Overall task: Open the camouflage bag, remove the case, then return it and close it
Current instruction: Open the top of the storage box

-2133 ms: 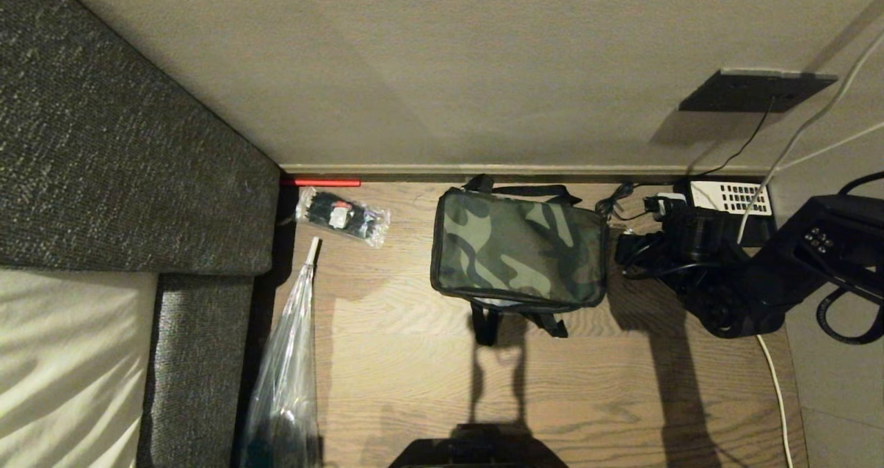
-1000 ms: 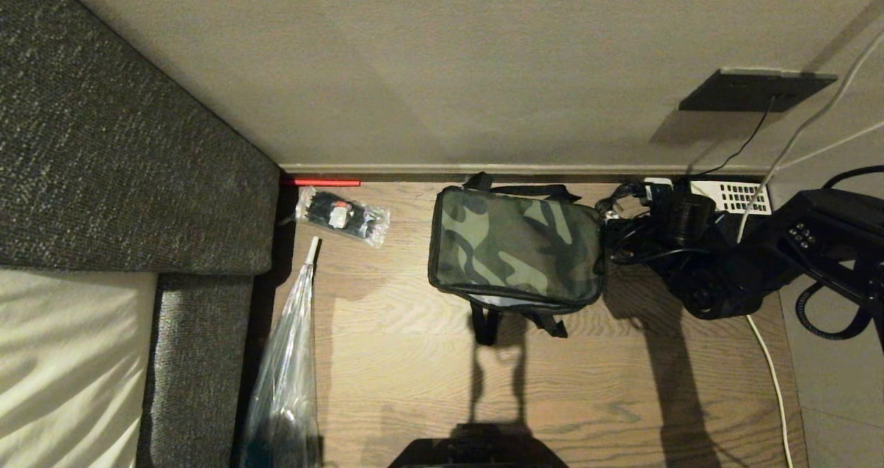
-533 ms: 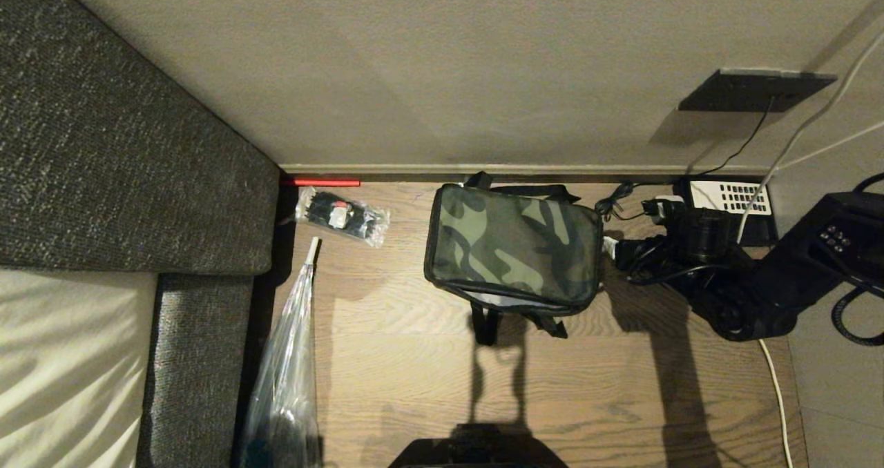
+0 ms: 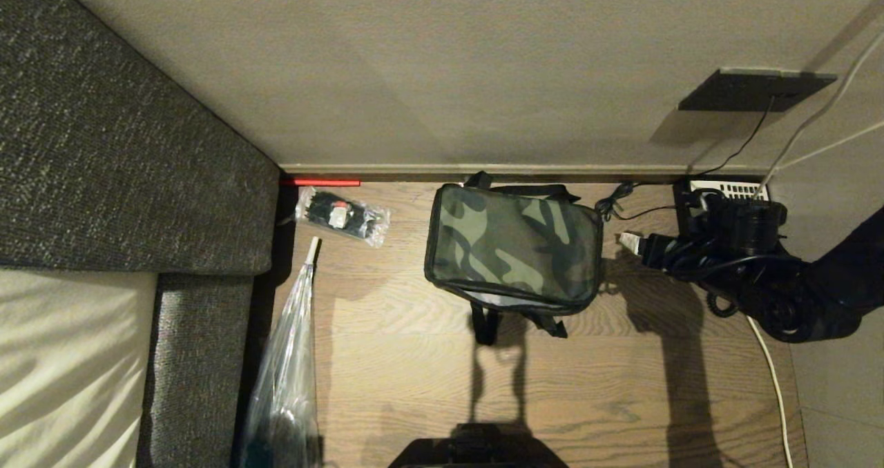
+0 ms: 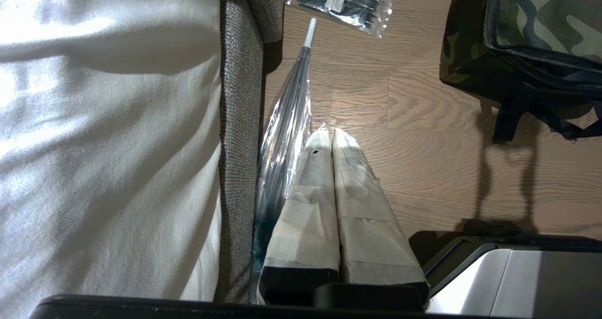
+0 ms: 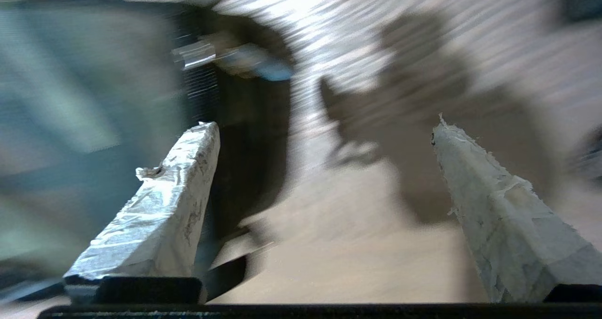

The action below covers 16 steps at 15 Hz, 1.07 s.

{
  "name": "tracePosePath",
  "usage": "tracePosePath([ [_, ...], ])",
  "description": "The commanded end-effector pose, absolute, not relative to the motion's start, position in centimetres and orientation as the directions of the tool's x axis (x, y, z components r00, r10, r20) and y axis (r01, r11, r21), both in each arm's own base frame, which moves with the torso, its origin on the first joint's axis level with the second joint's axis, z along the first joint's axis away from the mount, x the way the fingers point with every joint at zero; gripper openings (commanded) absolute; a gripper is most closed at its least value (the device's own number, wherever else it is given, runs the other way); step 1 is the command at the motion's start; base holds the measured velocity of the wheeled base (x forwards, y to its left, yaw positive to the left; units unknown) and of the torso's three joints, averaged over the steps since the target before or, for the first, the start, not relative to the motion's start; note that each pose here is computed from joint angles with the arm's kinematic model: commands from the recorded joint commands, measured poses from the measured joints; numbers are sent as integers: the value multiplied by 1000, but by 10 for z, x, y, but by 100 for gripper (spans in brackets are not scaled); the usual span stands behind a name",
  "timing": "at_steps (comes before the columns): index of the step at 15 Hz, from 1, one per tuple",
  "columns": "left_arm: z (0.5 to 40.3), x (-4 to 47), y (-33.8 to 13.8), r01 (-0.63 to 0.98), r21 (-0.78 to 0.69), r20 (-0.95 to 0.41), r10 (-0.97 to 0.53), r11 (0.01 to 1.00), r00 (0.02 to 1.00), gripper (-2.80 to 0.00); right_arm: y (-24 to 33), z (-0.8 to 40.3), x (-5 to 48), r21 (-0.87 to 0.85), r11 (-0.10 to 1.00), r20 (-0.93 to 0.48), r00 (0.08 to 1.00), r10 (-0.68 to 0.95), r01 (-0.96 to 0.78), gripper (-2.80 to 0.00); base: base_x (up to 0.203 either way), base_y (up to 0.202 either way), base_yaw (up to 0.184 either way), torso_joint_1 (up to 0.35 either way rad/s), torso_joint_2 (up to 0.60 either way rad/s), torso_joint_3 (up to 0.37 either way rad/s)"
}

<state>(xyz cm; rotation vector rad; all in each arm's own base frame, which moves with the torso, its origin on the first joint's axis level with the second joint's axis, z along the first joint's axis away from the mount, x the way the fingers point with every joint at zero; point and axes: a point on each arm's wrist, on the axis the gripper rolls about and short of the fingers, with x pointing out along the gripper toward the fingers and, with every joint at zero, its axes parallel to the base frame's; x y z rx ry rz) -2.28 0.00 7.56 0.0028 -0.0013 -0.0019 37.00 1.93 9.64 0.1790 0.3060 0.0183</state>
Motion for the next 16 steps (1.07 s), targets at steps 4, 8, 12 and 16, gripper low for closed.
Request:
tracePosePath([
  [4, 76, -23, 0, 2, 3, 2, -2, 1000, 1000, -280, 82, 101, 352, 378, 923, -379, 898, 224, -71, 0, 0, 0, 0, 0, 0, 0],
  [8, 76, -23, 0, 2, 3, 2, -2, 1000, 1000, -280, 110, 87, 351, 481, 870, -406, 851, 333, -110, 0, 0, 0, 0, 0, 0, 0],
  [12, 76, -23, 0, 2, 3, 2, -2, 1000, 1000, -280, 111, 82, 354, 473, 874, -423, 843, 333, -108, 0, 0, 0, 0, 0, 0, 0],
  [16, 76, -23, 0, 2, 3, 2, -2, 1000, 1000, -280, 100, 91, 354, 452, 885, -401, 860, 315, -114, 0, 0, 0, 0, 0, 0, 0],
])
